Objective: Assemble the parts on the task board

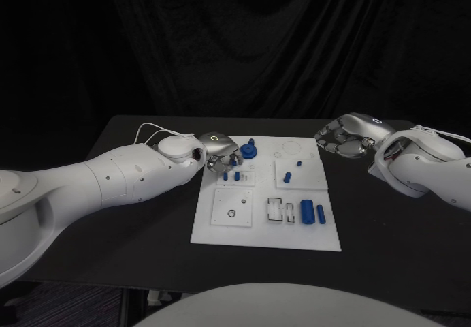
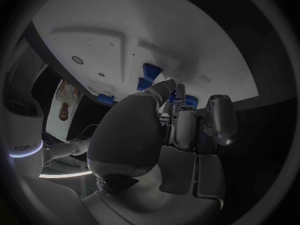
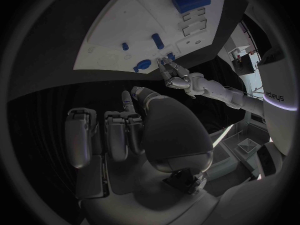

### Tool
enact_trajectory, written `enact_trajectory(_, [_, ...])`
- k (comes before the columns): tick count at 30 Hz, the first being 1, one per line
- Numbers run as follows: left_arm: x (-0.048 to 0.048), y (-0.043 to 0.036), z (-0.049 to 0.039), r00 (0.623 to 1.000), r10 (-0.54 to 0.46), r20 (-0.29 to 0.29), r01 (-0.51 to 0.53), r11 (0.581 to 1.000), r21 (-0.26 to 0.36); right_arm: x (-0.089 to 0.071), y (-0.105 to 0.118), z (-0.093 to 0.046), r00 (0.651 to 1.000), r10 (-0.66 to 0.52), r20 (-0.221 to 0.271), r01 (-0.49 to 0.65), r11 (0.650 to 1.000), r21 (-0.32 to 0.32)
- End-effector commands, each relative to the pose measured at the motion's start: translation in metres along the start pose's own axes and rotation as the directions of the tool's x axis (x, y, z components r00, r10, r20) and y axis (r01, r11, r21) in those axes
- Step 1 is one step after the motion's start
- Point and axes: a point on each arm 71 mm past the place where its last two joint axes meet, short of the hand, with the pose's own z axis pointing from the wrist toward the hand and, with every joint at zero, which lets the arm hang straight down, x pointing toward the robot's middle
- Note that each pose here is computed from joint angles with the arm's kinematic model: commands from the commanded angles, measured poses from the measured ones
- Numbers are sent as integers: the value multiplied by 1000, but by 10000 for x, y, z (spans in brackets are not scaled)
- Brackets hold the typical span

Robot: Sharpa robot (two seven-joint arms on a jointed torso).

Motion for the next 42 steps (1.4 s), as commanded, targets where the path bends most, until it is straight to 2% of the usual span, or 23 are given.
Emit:
enact_trajectory(1, [29, -6, -4, 1000, -5, -19, 5, 1000, 4, 13, -15, -5, 1000, 0, -8, 0, 1000, 20])
enact_trajectory(11, [14, 41, -32, 1000, 4, 20, -4, 1000, -13, 13, -19, -9, 1000, 0, -10, 0, 1000, 22])
enact_trajectory(17, [-32, 138, -84, 995, 26, 100, -21, 998, -51, 10, -32, -20, 1000, 0, -11, 0, 1000, 25])
enact_trajectory(24, [-112, 275, -231, 967, 66, 247, -42, 994, -101, -7, -54, -44, 1000, -1, 3, 1, 1000, 25])
enact_trajectory(28, [-147, 366, -359, 942, 90, 324, -51, 990, -129, -8, -62, -51, 1000, -1, 0, 1, 1000, 25])
enact_trajectory(32, [-174, 443, -542, 909, 112, 401, -58, 988, -145, -10, -56, -55, 1000, -2, 0, 2, 1000, 5])
enact_trajectory(35, [-196, 428, -704, 879, 110, 465, -55, 990, -129, -21, -34, -68, 1000, -20, 13, 21, 999, -46])
enact_trajectory(38, [-228, 382, -874, 840, 67, 538, -24, 996, -86, -23, -13, -104, 997, -71, 29, 73, 993, -93])
enact_trajectory(40, [-243, 373, -1007, 814, -13, 580, 54, 997, -54, -18, 6, -114, 993, -115, 39, 119, 986, -120])
enact_trajectory(42, [-235, 382, -1084, 802, -102, 588, 145, 989, -27, -9, 23, -107, 989, -144, 42, 148, 980, -134])
